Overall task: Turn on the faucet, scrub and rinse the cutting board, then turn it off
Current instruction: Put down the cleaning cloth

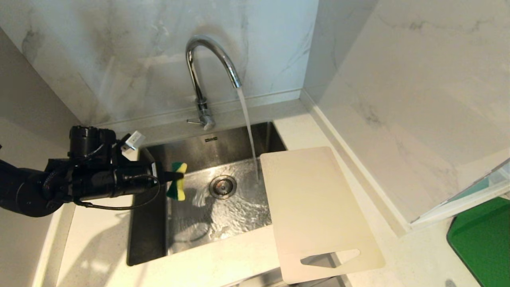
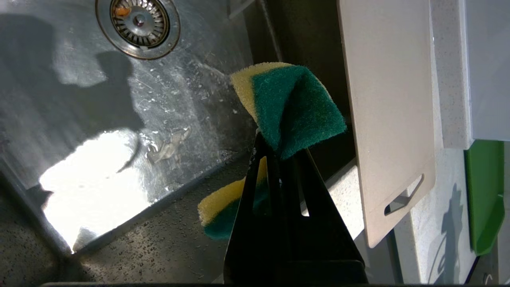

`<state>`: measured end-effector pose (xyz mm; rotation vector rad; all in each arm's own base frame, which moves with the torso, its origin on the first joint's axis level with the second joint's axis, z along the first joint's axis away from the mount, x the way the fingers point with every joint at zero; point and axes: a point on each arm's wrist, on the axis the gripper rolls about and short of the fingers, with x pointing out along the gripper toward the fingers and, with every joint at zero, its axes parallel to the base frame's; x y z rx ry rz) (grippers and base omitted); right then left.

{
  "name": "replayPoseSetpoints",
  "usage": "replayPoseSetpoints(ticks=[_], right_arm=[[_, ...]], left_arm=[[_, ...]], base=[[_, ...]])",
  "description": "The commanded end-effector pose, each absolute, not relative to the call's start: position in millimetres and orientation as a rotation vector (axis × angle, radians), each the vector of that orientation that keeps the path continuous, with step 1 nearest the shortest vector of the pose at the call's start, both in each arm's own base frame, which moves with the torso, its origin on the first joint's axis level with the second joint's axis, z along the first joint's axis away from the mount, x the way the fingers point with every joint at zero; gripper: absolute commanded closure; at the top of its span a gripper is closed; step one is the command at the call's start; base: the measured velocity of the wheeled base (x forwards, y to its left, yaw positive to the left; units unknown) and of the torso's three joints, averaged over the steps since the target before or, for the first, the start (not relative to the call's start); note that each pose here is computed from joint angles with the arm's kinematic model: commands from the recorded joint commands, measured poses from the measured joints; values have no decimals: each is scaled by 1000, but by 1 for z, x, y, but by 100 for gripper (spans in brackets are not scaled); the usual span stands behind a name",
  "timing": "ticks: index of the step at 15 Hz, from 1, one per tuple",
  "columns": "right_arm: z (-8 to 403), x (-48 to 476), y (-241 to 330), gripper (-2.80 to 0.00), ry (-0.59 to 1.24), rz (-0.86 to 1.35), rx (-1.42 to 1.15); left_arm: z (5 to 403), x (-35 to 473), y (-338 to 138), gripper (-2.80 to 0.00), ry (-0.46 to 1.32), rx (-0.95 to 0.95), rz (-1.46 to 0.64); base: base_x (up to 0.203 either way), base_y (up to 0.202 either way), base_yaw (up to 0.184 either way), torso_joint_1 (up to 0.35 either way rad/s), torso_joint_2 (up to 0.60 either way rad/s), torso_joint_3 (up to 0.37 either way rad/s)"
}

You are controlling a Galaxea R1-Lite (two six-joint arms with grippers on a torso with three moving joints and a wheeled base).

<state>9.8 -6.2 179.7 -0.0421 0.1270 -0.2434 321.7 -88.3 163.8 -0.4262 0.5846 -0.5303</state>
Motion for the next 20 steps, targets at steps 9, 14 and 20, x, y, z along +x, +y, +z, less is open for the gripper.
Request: replayPoseSetpoints(ticks=[9, 14, 20], right_arm=[[90, -2, -2, 0, 232, 9, -119], [85, -2, 1, 0, 326, 5, -174], [80, 0, 1, 0, 282, -40, -108]], left_arm=[[162, 321, -92, 0, 592, -425, -540], [160, 322, -94, 0, 598, -423, -544], [160, 322, -94, 0, 599, -423, -543]], base=[[0, 0, 0, 0, 0, 0], [0, 0, 0, 0, 0, 0], [0, 0, 0, 0, 0, 0]])
